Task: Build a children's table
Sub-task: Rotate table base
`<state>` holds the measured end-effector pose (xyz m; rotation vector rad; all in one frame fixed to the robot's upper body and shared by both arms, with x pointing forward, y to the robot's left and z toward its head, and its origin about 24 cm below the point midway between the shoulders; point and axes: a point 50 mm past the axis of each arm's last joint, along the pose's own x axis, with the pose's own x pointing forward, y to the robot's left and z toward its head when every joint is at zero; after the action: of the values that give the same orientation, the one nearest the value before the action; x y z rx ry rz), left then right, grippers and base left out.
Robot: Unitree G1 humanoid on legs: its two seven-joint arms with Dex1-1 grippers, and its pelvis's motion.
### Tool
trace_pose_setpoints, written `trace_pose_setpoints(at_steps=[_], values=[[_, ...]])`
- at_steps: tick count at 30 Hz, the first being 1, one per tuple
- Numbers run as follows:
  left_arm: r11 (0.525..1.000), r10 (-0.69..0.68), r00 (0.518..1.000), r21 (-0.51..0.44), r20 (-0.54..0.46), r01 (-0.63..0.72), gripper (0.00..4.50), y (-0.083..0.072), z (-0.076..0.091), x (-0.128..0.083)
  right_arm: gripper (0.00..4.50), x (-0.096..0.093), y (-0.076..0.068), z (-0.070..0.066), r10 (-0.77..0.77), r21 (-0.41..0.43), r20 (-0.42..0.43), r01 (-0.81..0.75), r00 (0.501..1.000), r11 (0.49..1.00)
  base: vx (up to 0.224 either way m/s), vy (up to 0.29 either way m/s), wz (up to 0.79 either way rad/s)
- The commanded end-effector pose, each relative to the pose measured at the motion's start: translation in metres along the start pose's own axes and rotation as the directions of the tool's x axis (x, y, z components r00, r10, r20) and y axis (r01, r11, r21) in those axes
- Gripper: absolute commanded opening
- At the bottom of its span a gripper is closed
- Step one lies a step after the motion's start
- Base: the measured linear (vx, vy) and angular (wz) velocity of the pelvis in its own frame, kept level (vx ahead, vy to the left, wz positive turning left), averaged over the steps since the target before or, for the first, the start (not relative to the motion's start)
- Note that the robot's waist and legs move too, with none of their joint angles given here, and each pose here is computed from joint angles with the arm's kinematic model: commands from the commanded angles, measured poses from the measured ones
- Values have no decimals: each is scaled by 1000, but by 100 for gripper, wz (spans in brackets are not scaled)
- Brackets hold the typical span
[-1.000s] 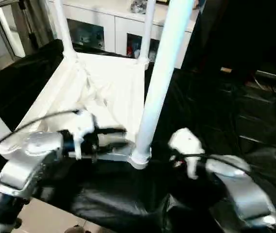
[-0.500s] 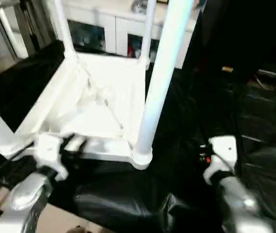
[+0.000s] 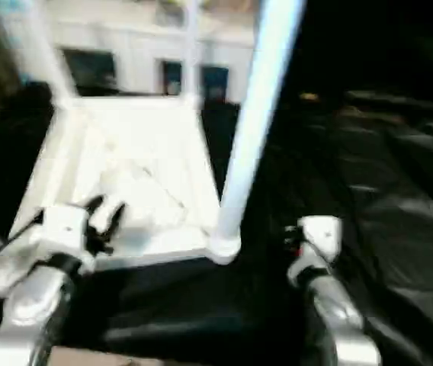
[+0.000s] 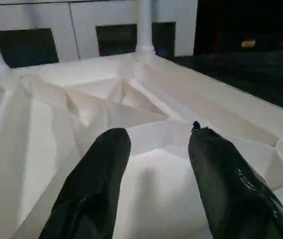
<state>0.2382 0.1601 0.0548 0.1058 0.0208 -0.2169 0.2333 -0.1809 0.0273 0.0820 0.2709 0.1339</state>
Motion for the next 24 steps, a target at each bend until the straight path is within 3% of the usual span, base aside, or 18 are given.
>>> trace_pose_setpoints(at_steps=[1,9,12,14,15,16,20,24], values=[[1000,10,1000,-27,6,-10,234,-4,2,1,314,5,-3,9,21,-58,23,-20,1000,998,9,111,8],[1000,18,1000,3,-16,-18,234,0,3,2,314,12,-4,20,57,-75,38,-54,998,996,-62,-34,-1],[996,-83,996,26,-13,83,234,-6,7,5,314,16,-1,22,84,-83,36,-81,996,993,-66,-42,0],[956,-295,956,-10,-5,295,234,-23,11,11,314,20,-4,21,92,-116,30,-88,995,989,-55,-35,1],[953,-302,953,-13,-6,302,234,-24,11,11,314,20,-4,21,92,-117,30,-88,995,989,0,0,0],[903,-431,901,-26,-46,430,234,-34,9,15,314,21,-9,21,97,-137,27,-93,995,986,0,0,0],[791,-612,788,-23,-70,612,271,-57,12,30,314,17,-31,30,70,-161,42,-62,997,985,0,0,0],[767,-634,770,62,-78,638,313,-64,15,46,314,8,-36,40,141,-193,48,-130,989,973,0,0,0]])
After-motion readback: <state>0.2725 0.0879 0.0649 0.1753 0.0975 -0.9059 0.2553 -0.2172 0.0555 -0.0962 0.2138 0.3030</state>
